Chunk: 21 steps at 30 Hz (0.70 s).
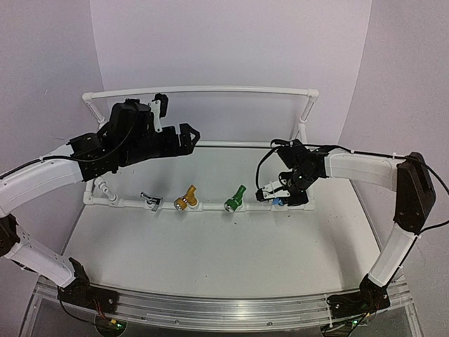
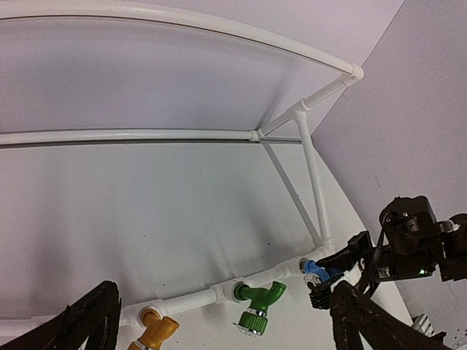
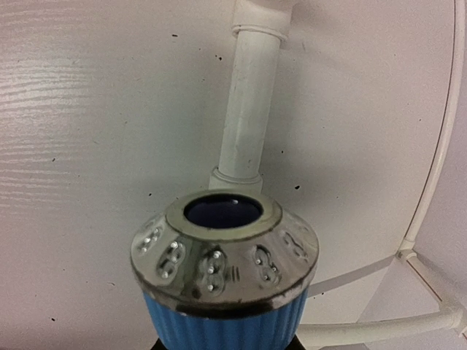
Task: Install the water faucets
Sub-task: Screw the water faucet onto the adaptor.
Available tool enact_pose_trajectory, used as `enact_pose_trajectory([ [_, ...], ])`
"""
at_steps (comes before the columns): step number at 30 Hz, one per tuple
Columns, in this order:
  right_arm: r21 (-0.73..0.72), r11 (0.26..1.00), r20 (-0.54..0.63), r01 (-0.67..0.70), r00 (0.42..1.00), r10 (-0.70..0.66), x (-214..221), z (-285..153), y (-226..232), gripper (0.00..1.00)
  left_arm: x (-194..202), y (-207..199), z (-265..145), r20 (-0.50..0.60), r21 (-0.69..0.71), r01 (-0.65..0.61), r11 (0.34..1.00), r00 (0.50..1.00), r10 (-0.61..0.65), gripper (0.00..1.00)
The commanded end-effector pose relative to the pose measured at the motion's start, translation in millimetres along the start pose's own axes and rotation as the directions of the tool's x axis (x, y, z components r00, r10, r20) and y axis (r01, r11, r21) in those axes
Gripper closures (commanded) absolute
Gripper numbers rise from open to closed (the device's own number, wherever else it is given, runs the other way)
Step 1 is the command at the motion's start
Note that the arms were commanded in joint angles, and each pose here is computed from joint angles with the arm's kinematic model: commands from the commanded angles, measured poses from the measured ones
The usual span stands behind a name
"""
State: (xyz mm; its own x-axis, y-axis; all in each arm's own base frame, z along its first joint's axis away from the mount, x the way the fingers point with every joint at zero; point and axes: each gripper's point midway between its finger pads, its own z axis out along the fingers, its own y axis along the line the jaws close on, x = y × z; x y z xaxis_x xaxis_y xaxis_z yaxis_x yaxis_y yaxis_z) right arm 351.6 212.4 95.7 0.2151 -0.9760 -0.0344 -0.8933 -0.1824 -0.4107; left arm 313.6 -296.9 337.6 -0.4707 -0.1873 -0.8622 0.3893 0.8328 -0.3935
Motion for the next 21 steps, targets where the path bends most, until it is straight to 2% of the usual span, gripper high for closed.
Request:
enact_pose_trajectory([
  [1,-0.037,0.990,-0.081,-0.135,0.988,0.131,21.3,8.0,9.0,1.00,-32.2,-12.5,-7.7,0.080,0.036,0.015,0.999,0.997,-0.018,0.00],
  [21,-0.044,0.924,-0.066,-0.380,0.924,0.377,17.1,9.4,16.7,1.00,-31.7,-9.1,-8.2,0.091,0.027,0.041,0.999,0.995,-0.043,0.00],
])
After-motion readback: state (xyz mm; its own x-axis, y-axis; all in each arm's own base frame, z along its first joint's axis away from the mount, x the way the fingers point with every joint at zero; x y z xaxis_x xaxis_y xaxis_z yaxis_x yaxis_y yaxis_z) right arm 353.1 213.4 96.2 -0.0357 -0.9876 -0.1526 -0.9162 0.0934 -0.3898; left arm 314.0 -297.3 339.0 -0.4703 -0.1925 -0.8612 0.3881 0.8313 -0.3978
